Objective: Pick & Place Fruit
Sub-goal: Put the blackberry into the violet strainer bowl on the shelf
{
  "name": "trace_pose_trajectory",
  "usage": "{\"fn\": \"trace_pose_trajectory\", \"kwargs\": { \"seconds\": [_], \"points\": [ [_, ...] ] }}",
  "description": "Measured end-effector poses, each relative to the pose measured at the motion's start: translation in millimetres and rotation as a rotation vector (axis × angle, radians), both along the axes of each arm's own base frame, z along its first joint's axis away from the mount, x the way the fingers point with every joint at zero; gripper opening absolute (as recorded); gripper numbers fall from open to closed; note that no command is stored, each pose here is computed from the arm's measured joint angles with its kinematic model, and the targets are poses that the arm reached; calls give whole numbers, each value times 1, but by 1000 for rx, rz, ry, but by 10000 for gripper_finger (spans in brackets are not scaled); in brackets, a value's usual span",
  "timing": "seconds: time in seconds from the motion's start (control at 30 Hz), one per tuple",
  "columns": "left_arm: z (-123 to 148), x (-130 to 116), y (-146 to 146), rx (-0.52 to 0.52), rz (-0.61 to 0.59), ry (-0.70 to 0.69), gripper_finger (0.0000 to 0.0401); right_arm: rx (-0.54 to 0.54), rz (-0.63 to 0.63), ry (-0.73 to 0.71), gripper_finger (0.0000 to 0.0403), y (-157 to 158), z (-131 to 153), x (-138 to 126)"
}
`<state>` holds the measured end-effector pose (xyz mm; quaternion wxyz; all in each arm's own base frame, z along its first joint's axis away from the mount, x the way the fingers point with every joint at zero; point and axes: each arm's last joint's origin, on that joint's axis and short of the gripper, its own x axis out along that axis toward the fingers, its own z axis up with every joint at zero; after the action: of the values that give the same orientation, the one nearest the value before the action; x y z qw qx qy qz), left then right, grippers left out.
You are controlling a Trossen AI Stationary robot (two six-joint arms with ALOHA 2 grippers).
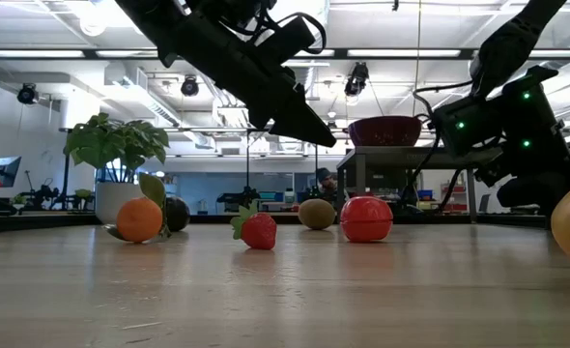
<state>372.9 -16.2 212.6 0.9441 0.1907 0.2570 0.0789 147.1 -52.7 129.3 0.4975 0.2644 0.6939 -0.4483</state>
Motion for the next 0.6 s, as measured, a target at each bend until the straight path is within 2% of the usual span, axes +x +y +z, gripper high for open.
{"fn": "trace_pose_trajectory", "kwargs": {
  "seconds": [0.33, 0.6],
  "points": [
    [2, -1, 0, -1, 0, -7, 300, 32, 1, -68, 116, 3, 13, -4],
    [3, -1, 0, -1, 0, -11, 300, 76, 71, -240, 123, 3, 40, 6]
  ]
}}
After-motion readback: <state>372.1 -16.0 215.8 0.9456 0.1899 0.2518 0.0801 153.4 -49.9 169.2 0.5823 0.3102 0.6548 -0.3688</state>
